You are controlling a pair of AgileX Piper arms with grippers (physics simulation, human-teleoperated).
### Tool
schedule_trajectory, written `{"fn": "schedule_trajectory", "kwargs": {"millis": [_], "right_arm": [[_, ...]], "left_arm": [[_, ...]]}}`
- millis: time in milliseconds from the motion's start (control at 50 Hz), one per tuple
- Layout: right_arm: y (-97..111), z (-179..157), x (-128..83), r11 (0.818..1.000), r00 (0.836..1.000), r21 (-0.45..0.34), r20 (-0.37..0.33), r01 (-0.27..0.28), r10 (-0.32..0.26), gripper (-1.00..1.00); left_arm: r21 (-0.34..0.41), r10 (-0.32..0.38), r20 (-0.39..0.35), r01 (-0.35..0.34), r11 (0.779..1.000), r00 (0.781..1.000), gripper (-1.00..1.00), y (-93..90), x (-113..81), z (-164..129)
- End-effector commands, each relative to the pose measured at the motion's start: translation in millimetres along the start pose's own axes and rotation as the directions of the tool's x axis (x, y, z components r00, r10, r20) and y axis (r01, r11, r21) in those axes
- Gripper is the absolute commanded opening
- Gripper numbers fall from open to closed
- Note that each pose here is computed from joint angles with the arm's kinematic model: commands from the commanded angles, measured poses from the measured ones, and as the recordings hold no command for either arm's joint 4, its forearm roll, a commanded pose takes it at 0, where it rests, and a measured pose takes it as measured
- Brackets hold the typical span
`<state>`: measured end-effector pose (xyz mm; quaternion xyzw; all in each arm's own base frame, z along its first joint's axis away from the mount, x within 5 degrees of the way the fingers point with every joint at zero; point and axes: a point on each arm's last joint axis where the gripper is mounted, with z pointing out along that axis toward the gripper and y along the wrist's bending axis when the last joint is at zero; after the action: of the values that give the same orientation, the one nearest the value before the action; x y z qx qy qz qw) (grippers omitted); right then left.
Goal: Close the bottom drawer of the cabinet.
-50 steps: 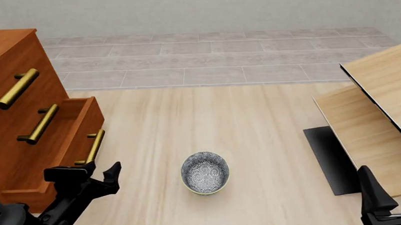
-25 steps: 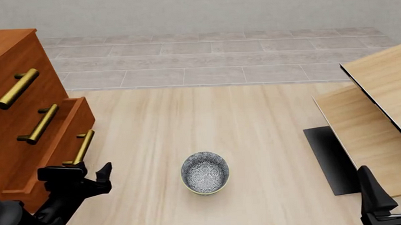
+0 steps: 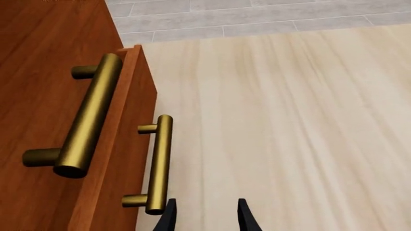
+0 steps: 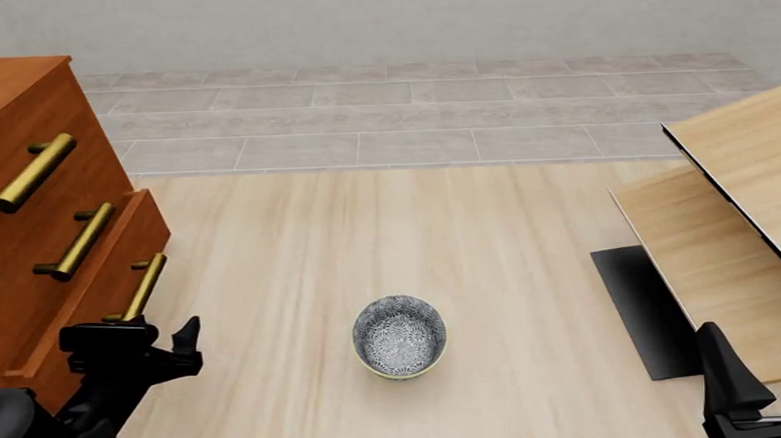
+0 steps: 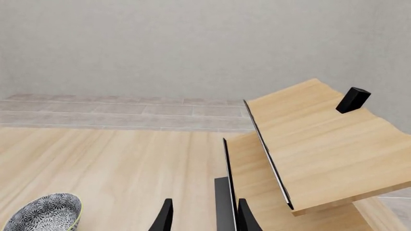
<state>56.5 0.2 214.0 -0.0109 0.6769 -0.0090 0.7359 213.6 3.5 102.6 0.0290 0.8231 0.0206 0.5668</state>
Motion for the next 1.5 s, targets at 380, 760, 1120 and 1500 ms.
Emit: {"fn": "schedule_trajectory", "kwargs": {"millis": [380, 760, 1120, 1500], "right_arm": [[0, 0, 0, 1.0, 1.0, -0.001, 0.0, 0.001, -0.001, 1.0], [0, 0, 0, 1.0, 1.0, 0.001, 0.002, -0.001, 0.001, 1.0], [0, 0, 0, 1.0, 1.0, 0.003, 0.003, -0.005, 0.005, 1.0], [0, 0, 0, 1.0, 1.0, 0.005, 0.002, -0.008, 0.008, 1.0]], "left_arm": [[-0.097, 0.036, 0.008, -0.035, 0.995, 0.999, 1.0, 18.7, -2.1, -1], [-0.117, 0.084, 0.011, -0.082, 0.99, 0.996, 1.0, 22.7, -4.1, -4], [-0.145, 0.165, 0.015, -0.162, 0.976, 0.986, 1.0, 28.1, -7.6, -8], [-0.151, 0.247, -0.002, -0.244, 0.958, 0.969, 1.0, 29.7, -7.0, -5]]}}
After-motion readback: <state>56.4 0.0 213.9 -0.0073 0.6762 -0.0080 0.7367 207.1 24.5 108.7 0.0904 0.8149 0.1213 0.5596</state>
